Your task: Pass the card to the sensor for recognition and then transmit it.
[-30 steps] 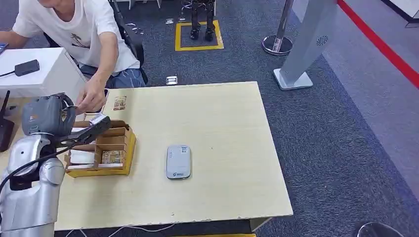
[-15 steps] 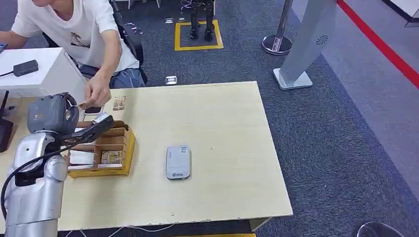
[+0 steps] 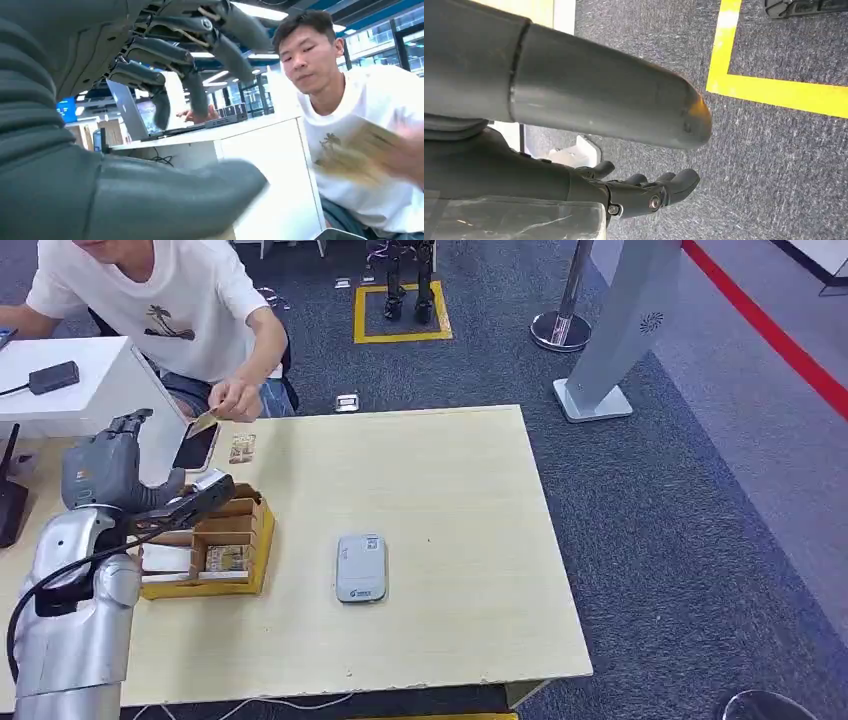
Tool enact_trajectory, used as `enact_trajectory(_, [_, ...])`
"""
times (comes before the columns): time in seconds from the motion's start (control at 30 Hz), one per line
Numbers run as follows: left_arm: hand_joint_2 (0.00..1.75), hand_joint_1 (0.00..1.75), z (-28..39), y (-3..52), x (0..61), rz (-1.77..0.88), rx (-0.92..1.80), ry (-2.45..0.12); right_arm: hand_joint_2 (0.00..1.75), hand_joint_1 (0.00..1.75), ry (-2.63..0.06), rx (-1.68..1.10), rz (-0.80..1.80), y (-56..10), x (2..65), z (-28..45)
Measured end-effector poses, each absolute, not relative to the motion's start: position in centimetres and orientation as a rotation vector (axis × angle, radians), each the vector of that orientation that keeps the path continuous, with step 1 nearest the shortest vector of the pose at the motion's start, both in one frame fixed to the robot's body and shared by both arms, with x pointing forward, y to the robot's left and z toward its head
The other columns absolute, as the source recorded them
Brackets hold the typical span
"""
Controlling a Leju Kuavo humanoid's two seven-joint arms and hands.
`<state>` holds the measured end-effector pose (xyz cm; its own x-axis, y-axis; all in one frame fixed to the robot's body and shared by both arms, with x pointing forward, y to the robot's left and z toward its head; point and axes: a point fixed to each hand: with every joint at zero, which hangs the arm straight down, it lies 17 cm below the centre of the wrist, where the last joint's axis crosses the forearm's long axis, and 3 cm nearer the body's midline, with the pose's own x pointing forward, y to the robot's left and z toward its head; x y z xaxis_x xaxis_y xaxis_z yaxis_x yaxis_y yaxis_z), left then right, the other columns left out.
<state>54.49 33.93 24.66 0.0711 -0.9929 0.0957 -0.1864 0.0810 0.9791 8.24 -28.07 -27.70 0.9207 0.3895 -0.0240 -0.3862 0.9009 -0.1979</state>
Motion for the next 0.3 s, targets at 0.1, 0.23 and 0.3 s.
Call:
enact_trajectory(0.1, [0.0,0.0,24.73,33.74,54.5,-0.988,1.311,-1.329,0.0,0.0,-0.017,-0.201,0.401,-28.06,8.26,-27.7])
enact_trajectory(0.23, [0.0,0.0,24.79,33.42,54.51,-0.986,1.309,-1.336,0.0,0.0,-0.018,-0.201,0.4,-28.06,8.26,-27.7])
enact_trajectory(0.3, [0.0,0.0,24.79,33.3,54.51,-0.987,1.309,-1.338,0.0,0.0,-0.018,-0.201,0.399,-28.06,8.26,-27.7])
